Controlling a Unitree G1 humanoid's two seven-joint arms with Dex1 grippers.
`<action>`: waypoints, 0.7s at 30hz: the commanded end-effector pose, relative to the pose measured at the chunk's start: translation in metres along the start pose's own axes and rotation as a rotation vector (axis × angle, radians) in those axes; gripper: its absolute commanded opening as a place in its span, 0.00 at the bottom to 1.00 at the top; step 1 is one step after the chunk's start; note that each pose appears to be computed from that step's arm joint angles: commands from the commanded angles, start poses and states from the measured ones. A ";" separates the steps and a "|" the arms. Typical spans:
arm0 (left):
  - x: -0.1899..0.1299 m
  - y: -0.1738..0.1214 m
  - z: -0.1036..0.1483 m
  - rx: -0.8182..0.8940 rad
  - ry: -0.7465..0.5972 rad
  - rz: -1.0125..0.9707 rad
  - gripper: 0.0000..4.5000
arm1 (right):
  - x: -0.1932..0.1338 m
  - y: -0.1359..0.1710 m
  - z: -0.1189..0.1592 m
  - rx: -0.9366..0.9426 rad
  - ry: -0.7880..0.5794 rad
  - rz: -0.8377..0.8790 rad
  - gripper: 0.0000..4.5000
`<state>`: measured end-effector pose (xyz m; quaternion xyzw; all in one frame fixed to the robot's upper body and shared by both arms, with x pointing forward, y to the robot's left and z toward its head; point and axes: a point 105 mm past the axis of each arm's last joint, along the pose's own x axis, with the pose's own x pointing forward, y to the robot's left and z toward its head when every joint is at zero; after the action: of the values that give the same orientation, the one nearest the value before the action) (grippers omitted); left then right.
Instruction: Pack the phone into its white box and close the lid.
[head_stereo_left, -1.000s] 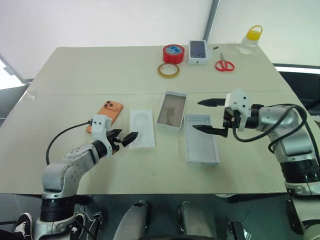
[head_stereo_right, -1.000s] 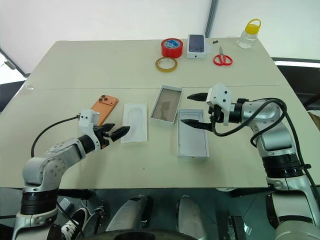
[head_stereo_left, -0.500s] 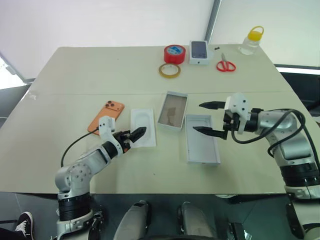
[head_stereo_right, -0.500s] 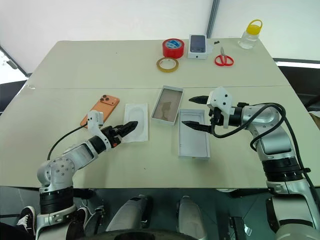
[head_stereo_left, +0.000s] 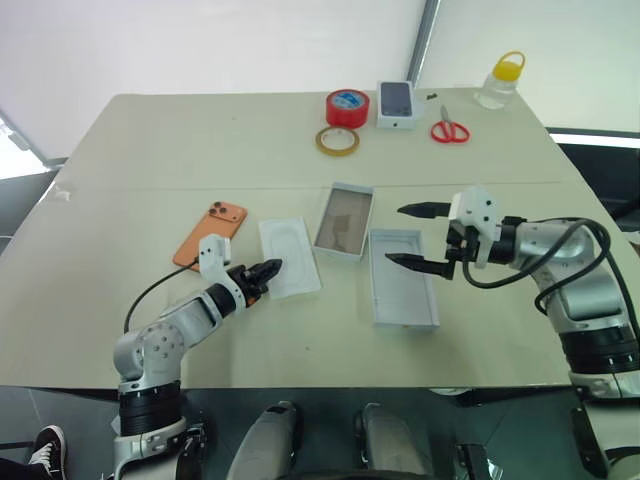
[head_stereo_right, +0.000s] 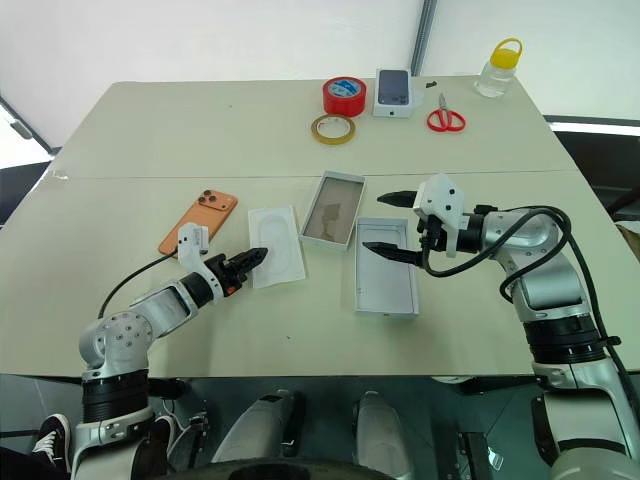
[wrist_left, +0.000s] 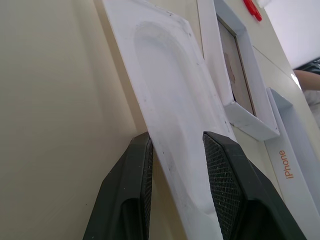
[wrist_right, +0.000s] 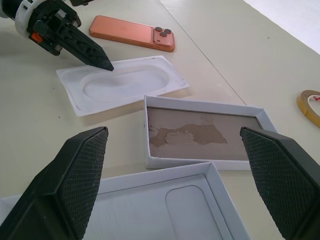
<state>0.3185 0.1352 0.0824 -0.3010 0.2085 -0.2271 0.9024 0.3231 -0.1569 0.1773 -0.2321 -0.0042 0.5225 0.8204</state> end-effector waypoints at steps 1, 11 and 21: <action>-0.001 0.007 -0.004 -0.005 0.011 0.035 0.26 | -0.004 -0.005 0.013 -0.050 -0.039 -0.031 0.99; 0.000 0.006 0.005 -0.008 -0.028 0.025 0.00 | 0.017 0.000 -0.001 -0.030 -0.032 -0.055 0.99; -0.023 0.013 0.057 0.079 -0.157 0.057 0.00 | 0.078 0.019 -0.009 -0.014 0.036 -0.015 0.99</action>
<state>0.3319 0.1753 0.1049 -0.2779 0.1689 -0.1831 0.9277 0.3384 -0.0935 0.1382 -0.2322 0.0111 0.5210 0.8213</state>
